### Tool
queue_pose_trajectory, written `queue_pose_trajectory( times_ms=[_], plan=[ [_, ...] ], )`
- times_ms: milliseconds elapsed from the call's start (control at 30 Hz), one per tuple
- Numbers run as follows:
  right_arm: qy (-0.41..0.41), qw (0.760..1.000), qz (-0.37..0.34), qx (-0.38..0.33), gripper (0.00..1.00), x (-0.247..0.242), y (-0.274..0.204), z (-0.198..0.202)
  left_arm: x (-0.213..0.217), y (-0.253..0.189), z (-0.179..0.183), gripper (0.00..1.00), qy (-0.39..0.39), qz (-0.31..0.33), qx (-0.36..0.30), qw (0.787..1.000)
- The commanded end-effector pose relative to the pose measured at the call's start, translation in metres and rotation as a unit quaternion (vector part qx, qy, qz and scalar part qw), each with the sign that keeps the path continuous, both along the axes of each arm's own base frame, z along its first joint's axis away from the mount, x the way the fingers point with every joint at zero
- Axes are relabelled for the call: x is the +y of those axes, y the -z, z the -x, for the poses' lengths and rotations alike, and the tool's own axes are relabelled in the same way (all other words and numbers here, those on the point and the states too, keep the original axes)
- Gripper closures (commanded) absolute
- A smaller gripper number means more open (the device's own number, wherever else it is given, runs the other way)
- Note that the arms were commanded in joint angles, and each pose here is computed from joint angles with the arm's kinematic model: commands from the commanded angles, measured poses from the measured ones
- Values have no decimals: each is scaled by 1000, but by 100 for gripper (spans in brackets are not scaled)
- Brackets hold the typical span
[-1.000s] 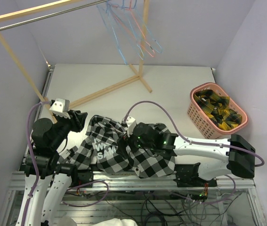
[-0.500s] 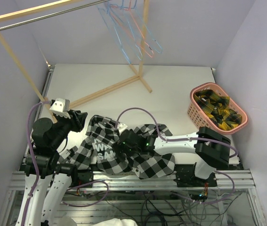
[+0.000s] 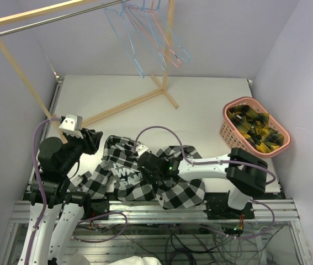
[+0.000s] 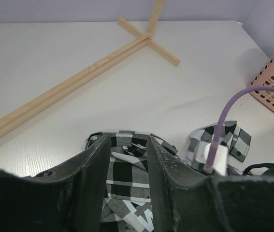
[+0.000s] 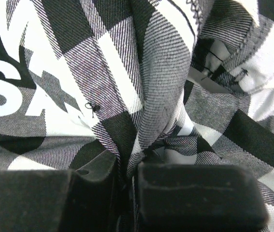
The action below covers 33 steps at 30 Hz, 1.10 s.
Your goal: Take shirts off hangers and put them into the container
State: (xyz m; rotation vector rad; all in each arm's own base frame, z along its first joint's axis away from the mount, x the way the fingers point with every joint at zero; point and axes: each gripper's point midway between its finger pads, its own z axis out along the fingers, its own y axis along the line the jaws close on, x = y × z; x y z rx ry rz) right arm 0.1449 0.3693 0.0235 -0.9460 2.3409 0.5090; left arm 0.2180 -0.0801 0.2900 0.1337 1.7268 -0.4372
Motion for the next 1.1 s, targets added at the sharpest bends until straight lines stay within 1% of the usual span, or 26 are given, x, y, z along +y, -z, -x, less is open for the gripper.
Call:
queue_pose_trajectory(
  times_ms=[0,67,167,233,300,367,467,633,733,900,1000,1067],
  plan=[
    [49,998,-10,-45,100,-30,-43,-20,-1,2,-1,53,1,4,1,1000],
    [83,994,-39,-66,100,-48,-78,-39,-2,3,-1,53,2,4,3,1000],
    [132,981,-106,-93,100,-83,-141,-68,-2,3,-2,53,2,3,4,1000],
    [172,967,-138,-126,100,-113,-184,-87,-2,3,-2,53,1,4,4,1000],
    [223,950,-146,-166,100,-149,-223,-102,-1,4,-3,53,0,4,6,1000],
    [275,929,-141,-205,100,-185,-259,-115,-2,5,-3,53,0,4,8,1000],
    [326,907,-113,-243,100,-222,-297,-125,-2,6,-4,54,2,3,10,1000],
    [391,871,-66,-290,100,-263,-349,-144,-2,6,-5,54,0,4,11,1000],
    [424,848,-53,-312,100,-287,-379,-157,-2,6,-4,54,0,3,10,1000],
    [459,823,-60,-330,100,-327,-423,-180,-2,5,-3,53,2,5,7,1000],
    [471,819,-31,-325,100,-343,-428,-205,-3,5,-3,53,2,4,8,1000],
    [480,819,-20,-315,100,-345,-425,-222,-3,6,-3,53,2,4,10,1000]
  ],
)
